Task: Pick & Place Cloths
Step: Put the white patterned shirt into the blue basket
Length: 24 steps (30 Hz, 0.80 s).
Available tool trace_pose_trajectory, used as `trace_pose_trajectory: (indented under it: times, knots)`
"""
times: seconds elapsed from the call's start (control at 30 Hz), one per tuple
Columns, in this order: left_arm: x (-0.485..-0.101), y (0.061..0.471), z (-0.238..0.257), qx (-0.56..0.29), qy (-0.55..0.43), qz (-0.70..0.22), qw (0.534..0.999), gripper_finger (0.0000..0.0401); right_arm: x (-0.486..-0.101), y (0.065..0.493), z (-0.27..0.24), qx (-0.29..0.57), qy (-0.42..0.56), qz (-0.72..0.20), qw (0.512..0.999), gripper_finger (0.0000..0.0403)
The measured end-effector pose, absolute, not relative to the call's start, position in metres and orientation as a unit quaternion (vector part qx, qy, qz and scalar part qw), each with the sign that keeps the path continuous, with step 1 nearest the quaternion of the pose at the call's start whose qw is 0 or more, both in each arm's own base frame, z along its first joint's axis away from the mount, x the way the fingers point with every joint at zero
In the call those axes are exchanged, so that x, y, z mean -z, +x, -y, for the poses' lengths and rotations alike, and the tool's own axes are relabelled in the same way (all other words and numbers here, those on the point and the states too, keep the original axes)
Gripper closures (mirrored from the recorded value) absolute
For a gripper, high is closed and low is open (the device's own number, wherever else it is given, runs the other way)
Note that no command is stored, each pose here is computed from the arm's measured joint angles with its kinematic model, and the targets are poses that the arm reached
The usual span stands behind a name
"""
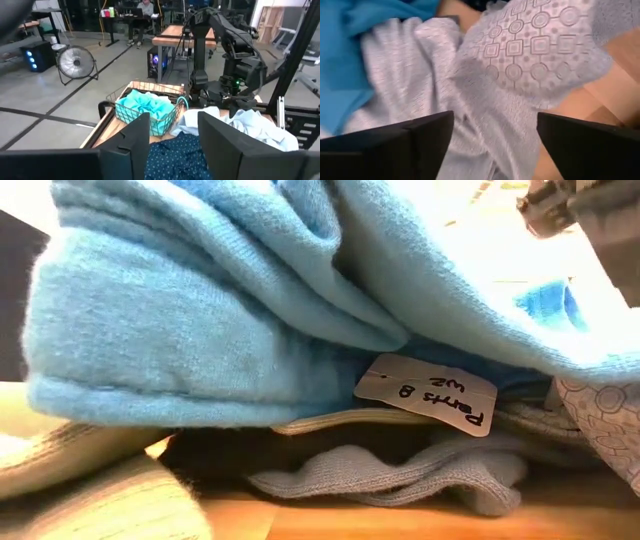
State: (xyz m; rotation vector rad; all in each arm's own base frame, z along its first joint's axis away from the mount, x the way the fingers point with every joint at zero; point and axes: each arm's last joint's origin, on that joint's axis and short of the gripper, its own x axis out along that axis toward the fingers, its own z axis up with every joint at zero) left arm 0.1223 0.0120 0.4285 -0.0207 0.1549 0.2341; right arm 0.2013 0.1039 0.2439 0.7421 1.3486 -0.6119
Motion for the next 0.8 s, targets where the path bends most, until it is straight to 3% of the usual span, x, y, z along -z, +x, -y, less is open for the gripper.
trace_pose_trajectory:
  times: [0.27,0.43,0.5,0.57,0.7,0.8]
  knots:
    - [-0.425,0.124,-0.012,-0.113,-0.01,-0.097,0.989,0.0189,-0.18,0.222,-0.108,0.341,0.272,-0.638,0.635,0.0054]
    - [-0.424,0.124,-0.012,-0.109,-0.02,-0.096,0.989,0.0167,-0.141,0.231,-0.099,0.342,0.266,-0.65,0.624,0.0052]
    - [-0.424,0.124,-0.012,-0.11,-0.027,-0.095,0.989,0.0163,-0.137,0.235,-0.096,0.338,0.27,-0.651,0.624,0.0085]
    - [-0.424,0.124,-0.012,-0.11,-0.027,-0.096,0.989,0.0162,-0.14,0.239,-0.094,0.325,0.278,-0.648,0.63,0.0149]
    - [-0.424,0.124,-0.012,-0.11,-0.029,-0.095,0.989,0.0167,-0.151,0.237,-0.087,0.317,0.271,-0.642,0.644,0.0349]
    - [-0.424,0.124,-0.012,-0.11,-0.029,-0.095,0.989,0.0179,-0.161,0.237,-0.077,0.312,0.275,-0.633,0.653,0.0379]
